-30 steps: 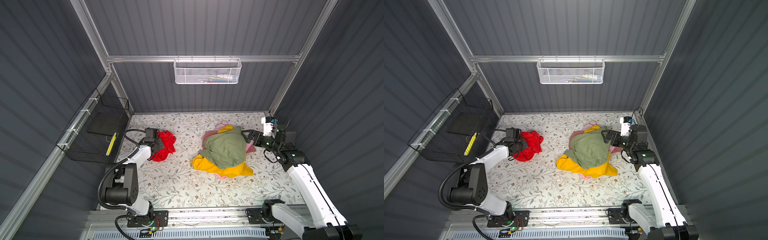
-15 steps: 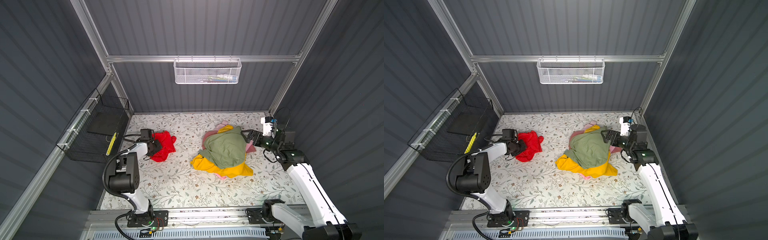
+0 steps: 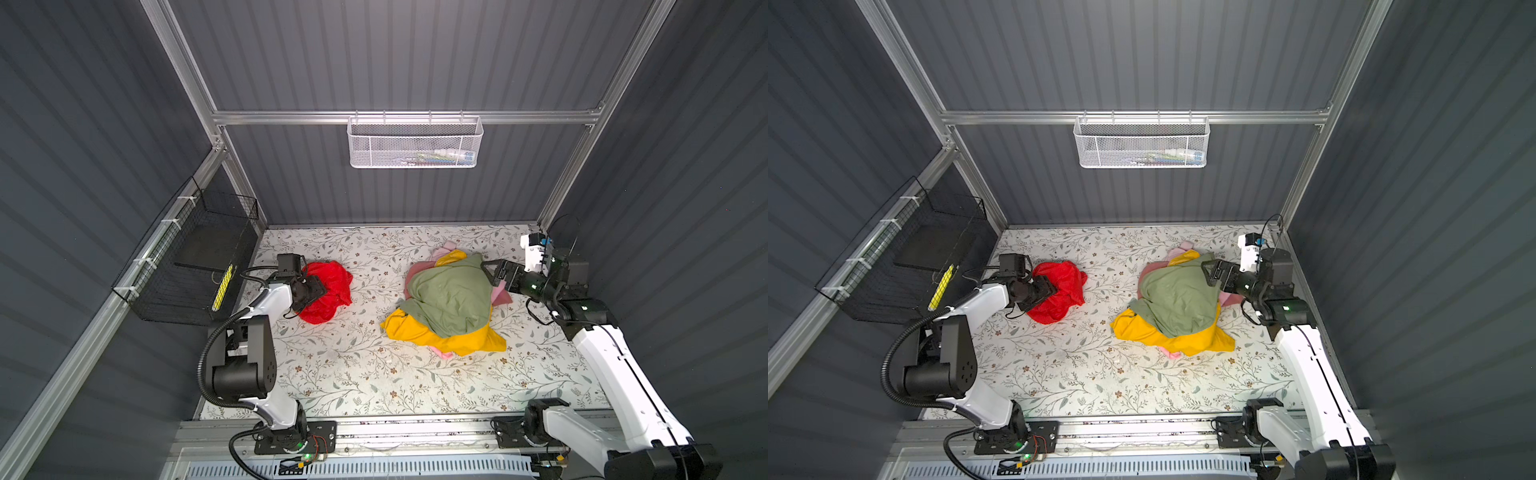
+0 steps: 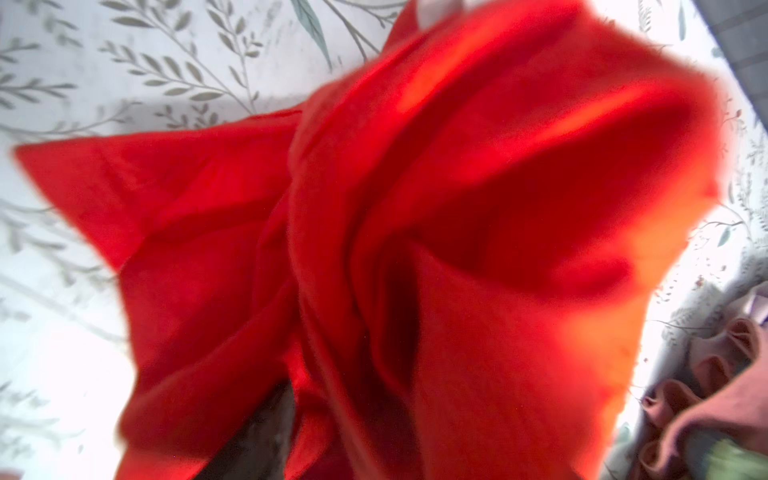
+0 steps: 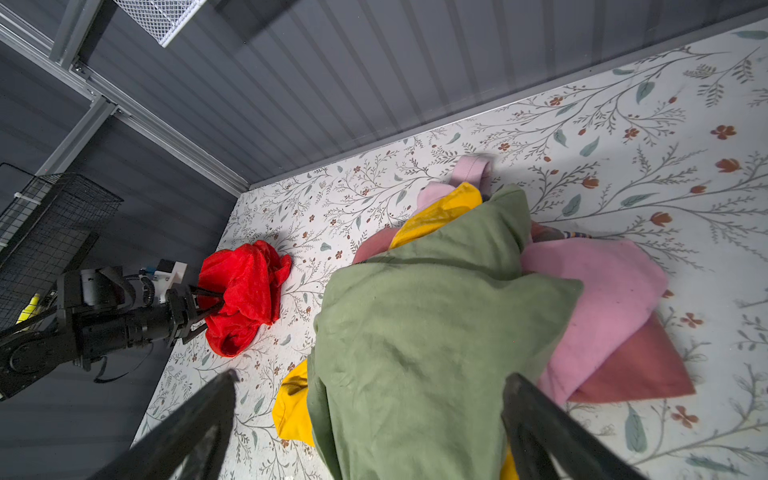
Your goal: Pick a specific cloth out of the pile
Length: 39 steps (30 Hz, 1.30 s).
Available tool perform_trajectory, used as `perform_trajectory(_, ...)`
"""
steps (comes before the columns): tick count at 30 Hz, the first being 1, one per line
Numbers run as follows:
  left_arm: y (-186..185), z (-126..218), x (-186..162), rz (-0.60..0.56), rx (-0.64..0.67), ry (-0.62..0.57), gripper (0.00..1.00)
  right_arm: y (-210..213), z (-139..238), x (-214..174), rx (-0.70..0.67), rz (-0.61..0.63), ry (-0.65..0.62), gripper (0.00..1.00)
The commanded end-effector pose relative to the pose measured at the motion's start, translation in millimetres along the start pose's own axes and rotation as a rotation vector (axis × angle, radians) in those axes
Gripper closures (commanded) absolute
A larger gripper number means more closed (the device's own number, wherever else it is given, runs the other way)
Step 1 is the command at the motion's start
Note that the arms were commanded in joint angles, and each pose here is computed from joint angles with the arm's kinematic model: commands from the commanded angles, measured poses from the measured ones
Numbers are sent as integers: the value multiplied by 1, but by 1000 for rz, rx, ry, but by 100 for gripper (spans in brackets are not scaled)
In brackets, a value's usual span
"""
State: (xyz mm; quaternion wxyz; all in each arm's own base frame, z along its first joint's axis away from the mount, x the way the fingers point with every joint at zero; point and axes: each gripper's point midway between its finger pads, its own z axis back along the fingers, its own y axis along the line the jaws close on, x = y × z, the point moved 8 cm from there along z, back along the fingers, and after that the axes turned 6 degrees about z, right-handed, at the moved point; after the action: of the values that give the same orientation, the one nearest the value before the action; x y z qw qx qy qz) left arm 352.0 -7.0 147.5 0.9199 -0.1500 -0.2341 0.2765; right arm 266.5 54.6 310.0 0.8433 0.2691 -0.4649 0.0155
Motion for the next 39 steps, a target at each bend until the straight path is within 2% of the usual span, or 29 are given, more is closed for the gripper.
perform_trajectory(1, -2, 20, 2, -5, 31, -18, 29, -1, -2, -1, 10, 8, -3, 1)
perform_trajectory(8, 1, 48, 0, 1, 59, -85, 24, -1, -2, 0, 9, 23, -2, 1)
perform_trajectory(14, 8, 56, -10, 45, 43, -104, 0, -2, 0, 0, -18, 56, 7, 1)
perform_trajectory(20, 18, 45, -19, 112, -20, -65, 0, -5, 1, -3, -47, 86, 22, 1)
perform_trajectory(24, 28, 31, -19, 202, -95, -55, 0, -6, 0, -4, -53, 95, 28, 1)
perform_trajectory(30, 23, 21, -12, 253, -224, -100, 0, -7, 0, -3, -57, 103, 29, 1)
perform_trajectory(34, 20, 7, -8, 275, -251, -65, 0, -7, 0, -5, -61, 93, 50, 1)
perform_trajectory(39, 25, -12, -7, 312, -218, -29, 0, -6, 1, -3, -65, 96, 49, 1)
